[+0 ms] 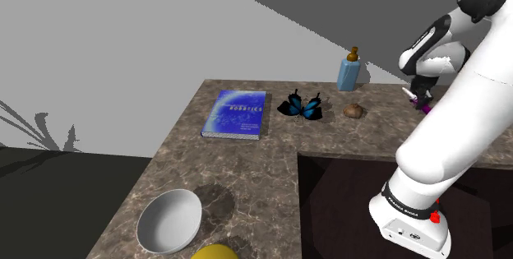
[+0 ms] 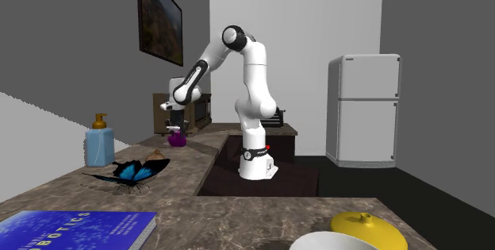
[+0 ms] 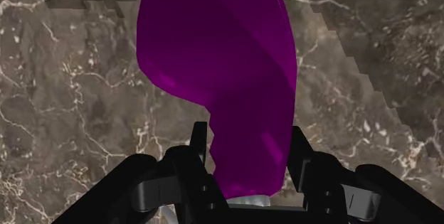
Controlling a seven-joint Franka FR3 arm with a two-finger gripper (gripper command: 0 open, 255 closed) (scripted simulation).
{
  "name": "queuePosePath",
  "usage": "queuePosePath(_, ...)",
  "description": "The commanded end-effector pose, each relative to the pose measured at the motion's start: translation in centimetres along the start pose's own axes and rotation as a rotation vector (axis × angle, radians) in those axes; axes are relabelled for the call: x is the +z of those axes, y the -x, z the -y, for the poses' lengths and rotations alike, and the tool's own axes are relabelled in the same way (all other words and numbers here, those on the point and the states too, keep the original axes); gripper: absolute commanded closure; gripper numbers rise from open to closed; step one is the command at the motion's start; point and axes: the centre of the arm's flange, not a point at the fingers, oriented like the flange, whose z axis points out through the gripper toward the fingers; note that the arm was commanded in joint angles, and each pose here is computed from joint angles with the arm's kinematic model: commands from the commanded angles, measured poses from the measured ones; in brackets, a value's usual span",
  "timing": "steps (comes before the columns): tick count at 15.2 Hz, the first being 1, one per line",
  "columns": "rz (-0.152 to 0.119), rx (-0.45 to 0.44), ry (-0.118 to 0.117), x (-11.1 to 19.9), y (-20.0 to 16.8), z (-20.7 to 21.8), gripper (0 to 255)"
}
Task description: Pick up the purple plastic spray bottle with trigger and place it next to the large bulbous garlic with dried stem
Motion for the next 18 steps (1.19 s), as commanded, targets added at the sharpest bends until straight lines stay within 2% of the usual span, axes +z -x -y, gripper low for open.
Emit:
queuePosePath(1, 0.000, 0.001, 0.001, 1.0, -0.2, 0.1, 255)
queuePosePath(14, 0.000, 0.001, 0.001, 8.0, -1.3, 0.7, 255)
queuePosePath(18, 0.000, 0.001, 0.001, 8.0, -1.3, 0.7, 255)
